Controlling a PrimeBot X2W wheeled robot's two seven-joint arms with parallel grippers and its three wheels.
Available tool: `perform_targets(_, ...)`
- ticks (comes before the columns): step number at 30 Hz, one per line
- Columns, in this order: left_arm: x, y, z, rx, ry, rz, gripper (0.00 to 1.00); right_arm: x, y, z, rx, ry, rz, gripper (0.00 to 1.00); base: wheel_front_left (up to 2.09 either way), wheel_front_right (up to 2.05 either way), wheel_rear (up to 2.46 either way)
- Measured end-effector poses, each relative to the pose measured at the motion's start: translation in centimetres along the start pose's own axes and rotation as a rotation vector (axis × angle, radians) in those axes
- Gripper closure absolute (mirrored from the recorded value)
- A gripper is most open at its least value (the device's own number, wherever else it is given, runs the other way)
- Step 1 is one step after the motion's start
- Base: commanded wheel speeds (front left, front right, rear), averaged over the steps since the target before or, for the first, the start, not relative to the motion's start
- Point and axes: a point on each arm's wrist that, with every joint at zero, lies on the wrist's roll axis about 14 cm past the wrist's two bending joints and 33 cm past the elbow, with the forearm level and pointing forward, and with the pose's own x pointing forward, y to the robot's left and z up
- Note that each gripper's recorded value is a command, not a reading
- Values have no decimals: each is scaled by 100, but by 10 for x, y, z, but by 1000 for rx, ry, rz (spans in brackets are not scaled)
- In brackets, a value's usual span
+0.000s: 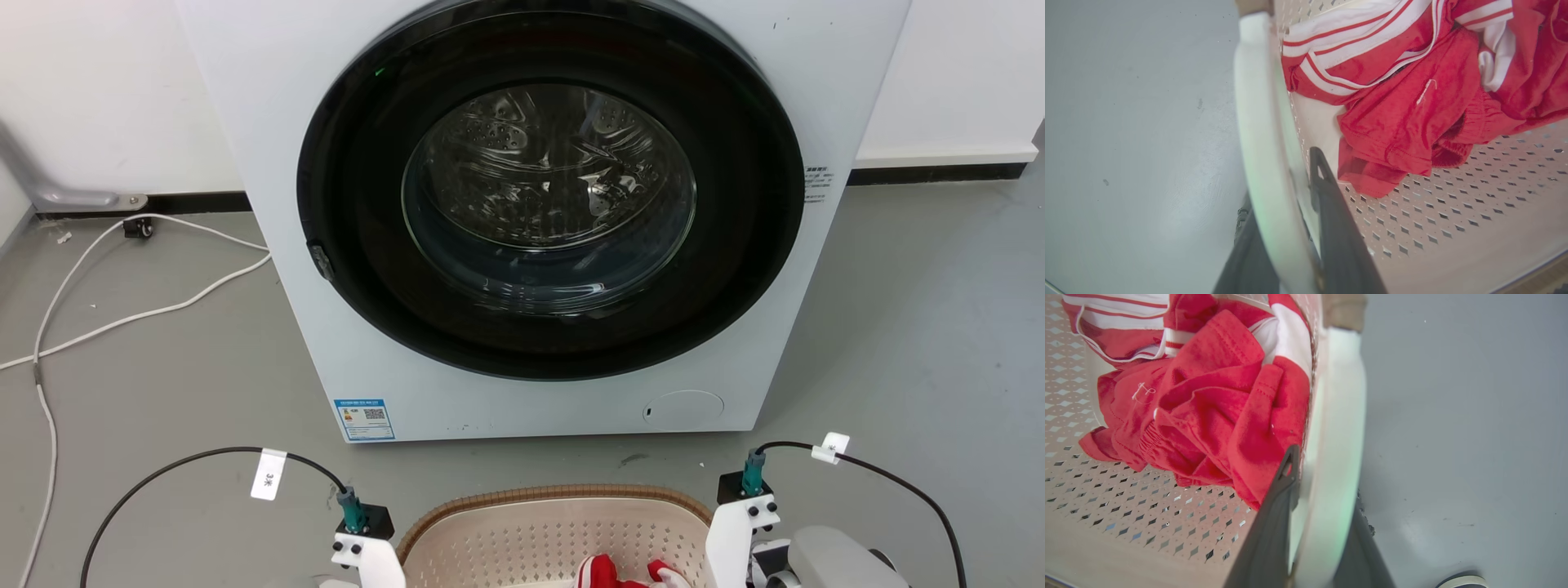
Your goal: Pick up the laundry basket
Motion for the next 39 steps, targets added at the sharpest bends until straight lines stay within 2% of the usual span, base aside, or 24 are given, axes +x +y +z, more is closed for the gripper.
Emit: perform_targets(39,-4,3,3,5,42,2,100,0,3,0,2,22,12,100,0,0,0)
